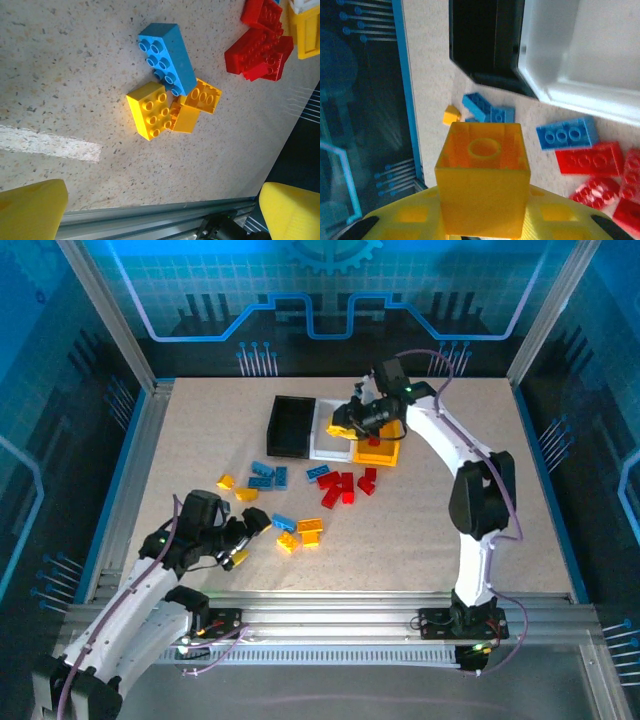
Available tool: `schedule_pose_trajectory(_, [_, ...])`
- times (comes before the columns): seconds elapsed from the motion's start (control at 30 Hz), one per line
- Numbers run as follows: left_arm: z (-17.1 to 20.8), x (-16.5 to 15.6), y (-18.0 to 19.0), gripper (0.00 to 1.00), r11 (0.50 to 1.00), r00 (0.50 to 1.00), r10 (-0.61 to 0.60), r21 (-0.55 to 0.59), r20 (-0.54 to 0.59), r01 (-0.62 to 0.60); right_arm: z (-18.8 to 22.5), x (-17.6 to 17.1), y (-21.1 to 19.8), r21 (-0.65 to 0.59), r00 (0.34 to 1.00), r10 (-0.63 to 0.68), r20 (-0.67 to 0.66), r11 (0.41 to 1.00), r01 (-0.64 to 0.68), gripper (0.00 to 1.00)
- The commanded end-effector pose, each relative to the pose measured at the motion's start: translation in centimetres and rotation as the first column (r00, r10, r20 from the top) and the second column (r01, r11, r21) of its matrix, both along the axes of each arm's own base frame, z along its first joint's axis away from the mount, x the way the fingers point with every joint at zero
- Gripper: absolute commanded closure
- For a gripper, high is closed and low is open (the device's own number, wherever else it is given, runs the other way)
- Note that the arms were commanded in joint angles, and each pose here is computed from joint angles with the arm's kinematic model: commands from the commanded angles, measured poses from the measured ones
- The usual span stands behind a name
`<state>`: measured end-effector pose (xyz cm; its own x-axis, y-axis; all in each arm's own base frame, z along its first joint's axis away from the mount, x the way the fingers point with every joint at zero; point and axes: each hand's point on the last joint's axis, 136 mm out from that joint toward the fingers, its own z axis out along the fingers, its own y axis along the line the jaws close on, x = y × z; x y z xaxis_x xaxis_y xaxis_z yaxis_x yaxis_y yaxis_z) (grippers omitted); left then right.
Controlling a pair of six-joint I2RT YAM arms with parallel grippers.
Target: Sort the legos into containers by color
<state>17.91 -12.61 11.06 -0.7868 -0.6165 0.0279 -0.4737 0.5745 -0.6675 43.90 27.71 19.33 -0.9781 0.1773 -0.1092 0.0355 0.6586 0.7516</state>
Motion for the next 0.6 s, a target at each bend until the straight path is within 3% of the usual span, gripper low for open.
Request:
schedule_pose_trajectory(0.0, [0.1, -1.1, -0.1, 0.01, 0.999, 0.999, -0.046, 0.014, -0.017, 0.046, -1.5, 2.2, 0.0, -0.019, 0.998, -0.055, -0.040, 0.998, 0.054, 0.66])
schedule_pose_trajectory(0.3, [-0.1, -2.2, 0.4, 0.01, 0.996, 0.997, -0.075, 0.044, -0.028, 0.076, -6.3, 6.0, 0.7, -0.095, 0.991, -0.093, -0.097, 0.992, 0.084, 0.65])
schedule_pose_trajectory(0.57, [-0.3, -2.3, 0.6, 0.01, 0.995, 0.996, -0.081, 0.060, -0.034, 0.083, -8.6, 6.6, 1.2, -0.131, 0.986, -0.103, -0.131, 0.988, 0.085, 0.61])
